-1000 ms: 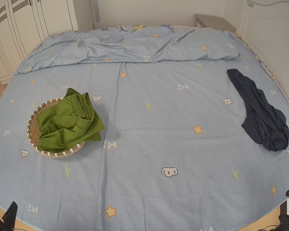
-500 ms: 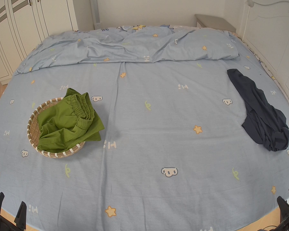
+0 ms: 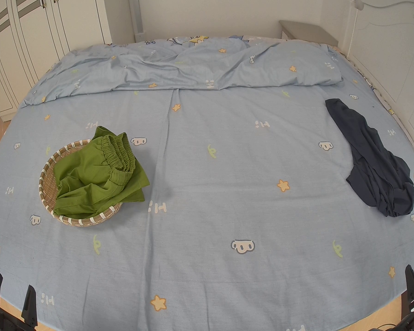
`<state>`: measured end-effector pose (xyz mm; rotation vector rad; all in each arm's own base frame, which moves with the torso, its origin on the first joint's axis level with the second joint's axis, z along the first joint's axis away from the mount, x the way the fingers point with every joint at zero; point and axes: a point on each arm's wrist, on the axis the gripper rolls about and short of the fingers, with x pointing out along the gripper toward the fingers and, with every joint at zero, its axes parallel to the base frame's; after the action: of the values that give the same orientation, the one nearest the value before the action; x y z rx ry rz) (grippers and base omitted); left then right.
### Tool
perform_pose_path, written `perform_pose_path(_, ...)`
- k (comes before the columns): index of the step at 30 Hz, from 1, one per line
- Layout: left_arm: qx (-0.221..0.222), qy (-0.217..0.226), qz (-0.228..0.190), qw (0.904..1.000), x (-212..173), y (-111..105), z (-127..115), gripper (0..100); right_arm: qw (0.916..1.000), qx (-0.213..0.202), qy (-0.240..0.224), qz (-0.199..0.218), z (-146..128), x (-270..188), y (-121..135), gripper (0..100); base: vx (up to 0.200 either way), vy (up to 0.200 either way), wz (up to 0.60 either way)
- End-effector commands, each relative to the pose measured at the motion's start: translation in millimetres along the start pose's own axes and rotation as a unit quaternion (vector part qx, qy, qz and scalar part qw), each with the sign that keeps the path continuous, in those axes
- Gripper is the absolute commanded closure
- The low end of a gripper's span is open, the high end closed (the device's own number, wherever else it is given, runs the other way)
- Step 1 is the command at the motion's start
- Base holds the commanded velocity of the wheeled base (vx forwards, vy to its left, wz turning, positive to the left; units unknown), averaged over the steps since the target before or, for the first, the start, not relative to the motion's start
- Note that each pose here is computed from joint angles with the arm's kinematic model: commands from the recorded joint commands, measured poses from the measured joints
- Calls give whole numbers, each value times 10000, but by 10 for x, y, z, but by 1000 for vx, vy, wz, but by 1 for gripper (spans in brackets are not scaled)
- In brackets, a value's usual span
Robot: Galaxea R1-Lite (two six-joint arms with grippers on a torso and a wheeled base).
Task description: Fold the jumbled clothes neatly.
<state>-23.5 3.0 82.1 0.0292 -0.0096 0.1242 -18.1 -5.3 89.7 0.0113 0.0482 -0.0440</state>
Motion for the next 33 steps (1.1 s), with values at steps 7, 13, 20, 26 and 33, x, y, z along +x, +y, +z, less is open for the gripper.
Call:
perform_pose_path(7, -21, -72, 11, 10000, 0, -1, -24, 0, 9985, 100, -386, -379, -92, -52, 21, 0, 0, 0, 0)
perform_pose_path(13, -21, -72, 11, 10000, -2, 0, -22, 0, 9993, -105, -188, 303, -150, -41, 51, 0, 0, 0, 0)
perform_pose_path(20, -13, -65, 3, 10000, -2, -1, -23, 0, 9995, -59, -172, 258, -148, -35, 50, 0, 0, 0, 0)
perform_pose_path(26, 98, -56, -150, 9998, -4, -7, -25, 0, 9995, -43, -179, 258, -146, -35, 50, 0, 0, 0, 0)
perform_pose_path(33, 113, -59, -219, 9997, -5, -10, -23, 0, 9994, -74, -180, 273, -146, -35, 51, 0, 0, 0, 0)
